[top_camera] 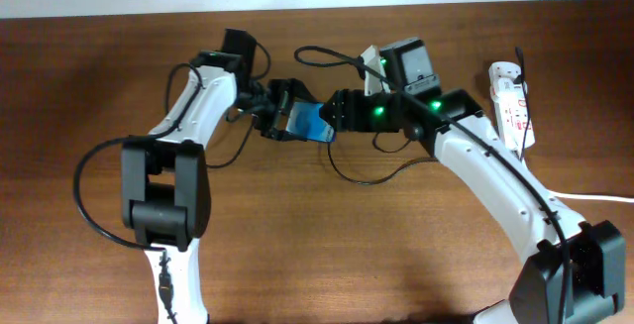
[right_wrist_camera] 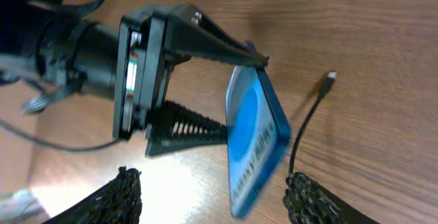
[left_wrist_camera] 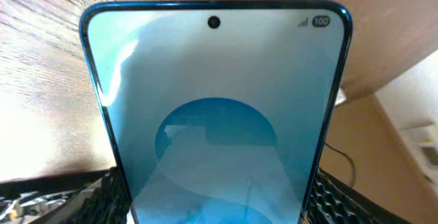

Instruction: Plug charger to phone and switch on socket

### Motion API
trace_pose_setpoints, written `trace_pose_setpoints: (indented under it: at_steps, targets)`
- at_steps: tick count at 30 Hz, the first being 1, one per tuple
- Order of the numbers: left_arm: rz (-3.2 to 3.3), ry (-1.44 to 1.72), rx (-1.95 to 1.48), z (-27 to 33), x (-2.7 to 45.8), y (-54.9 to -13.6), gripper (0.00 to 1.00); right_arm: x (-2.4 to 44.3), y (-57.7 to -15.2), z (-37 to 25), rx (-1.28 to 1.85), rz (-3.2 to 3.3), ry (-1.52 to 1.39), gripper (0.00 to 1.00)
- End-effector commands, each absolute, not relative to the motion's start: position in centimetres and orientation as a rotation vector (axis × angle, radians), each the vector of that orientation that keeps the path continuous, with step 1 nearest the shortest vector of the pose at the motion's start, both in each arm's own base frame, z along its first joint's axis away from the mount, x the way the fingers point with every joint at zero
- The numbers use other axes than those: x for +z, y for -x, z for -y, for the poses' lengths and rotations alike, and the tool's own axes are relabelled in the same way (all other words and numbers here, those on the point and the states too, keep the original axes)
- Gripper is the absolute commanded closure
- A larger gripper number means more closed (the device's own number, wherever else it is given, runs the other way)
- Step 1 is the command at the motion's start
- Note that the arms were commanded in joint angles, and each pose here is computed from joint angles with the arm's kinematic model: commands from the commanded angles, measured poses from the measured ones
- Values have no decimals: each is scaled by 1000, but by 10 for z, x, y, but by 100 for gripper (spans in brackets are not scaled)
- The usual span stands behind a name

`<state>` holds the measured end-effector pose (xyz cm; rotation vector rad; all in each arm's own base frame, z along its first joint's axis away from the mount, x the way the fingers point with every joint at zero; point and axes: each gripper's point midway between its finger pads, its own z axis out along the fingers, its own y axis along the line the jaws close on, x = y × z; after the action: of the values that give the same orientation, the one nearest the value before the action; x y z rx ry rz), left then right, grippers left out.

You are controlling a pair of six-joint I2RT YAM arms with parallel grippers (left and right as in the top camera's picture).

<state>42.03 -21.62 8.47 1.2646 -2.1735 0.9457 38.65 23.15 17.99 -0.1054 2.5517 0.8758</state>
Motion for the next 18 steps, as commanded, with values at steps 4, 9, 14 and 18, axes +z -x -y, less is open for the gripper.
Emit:
trace_pose_setpoints:
  at_steps: [4, 9, 14, 18]
  targets:
    - [2171, -1236, 969, 227, 93, -420, 100, 150, -397, -224, 797, -2641, -119, 40]
    - [2158, -1250, 964, 227, 93, -420, 100, 138, -395, -219, 761, -2682, -188, 41]
    - [2098, -1204, 999, 238, 102, -414, 100, 125, -398, -230, 777, -2700, -217, 41]
    - [2092, -1196, 999, 241, 103, -413, 100, 123, -401, -237, 729, -2674, -195, 43]
